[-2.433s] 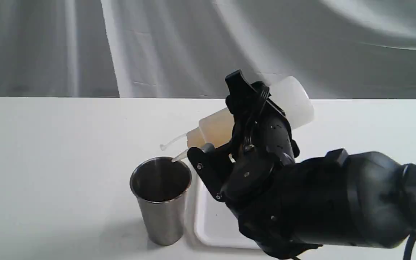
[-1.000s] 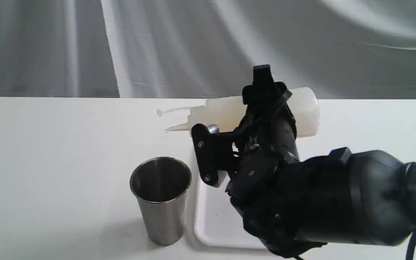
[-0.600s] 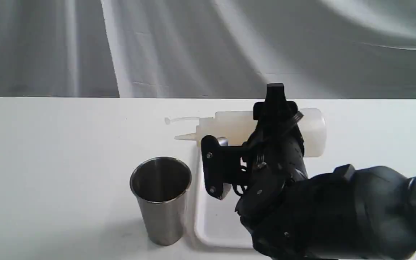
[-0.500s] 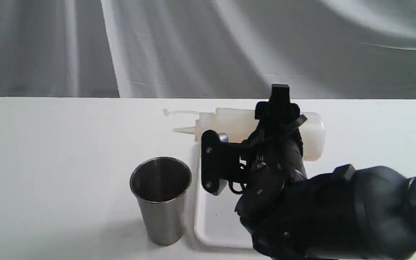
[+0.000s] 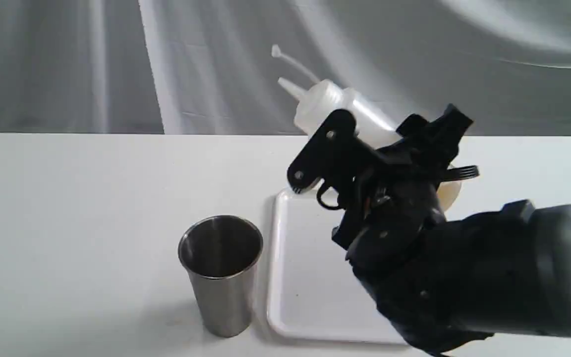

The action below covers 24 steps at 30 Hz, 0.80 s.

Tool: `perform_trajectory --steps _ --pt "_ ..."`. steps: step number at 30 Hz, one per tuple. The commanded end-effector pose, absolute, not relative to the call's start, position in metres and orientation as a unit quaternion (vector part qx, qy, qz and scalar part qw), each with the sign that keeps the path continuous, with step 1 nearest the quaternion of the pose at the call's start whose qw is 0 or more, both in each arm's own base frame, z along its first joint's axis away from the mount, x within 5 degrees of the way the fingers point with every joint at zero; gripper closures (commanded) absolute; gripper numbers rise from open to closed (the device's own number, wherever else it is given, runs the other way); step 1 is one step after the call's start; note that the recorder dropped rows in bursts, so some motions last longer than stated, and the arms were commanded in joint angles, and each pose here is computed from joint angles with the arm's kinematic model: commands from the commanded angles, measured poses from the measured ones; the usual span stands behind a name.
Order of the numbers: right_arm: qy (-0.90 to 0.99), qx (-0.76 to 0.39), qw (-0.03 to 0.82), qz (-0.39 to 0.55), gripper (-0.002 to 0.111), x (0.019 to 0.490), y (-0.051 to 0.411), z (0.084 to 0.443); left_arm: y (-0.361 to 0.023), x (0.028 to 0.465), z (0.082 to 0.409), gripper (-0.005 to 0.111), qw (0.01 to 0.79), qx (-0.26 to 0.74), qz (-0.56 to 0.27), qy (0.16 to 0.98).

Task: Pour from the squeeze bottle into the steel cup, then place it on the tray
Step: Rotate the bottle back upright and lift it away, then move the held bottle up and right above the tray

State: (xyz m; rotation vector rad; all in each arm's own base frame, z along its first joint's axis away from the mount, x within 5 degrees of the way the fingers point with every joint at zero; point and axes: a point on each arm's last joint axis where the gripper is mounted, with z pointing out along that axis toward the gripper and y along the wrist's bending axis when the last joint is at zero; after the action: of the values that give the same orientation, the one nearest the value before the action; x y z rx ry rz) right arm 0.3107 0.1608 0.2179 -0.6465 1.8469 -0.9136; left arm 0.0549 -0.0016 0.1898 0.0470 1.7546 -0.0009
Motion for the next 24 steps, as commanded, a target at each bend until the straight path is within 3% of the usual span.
perform_trajectory --steps 1,24 --pt "0.752 -0.194 0.516 -0.362 0.108 0.31 0.145 0.245 -0.002 0.055 0.189 0.107 0.641 0.017 -0.002 0.767" --pt "0.815 0.019 0.559 -0.154 0.108 0.283 0.077 0.321 -0.002 0.055 0.189 0.107 0.641 0.017 -0.002 0.767"
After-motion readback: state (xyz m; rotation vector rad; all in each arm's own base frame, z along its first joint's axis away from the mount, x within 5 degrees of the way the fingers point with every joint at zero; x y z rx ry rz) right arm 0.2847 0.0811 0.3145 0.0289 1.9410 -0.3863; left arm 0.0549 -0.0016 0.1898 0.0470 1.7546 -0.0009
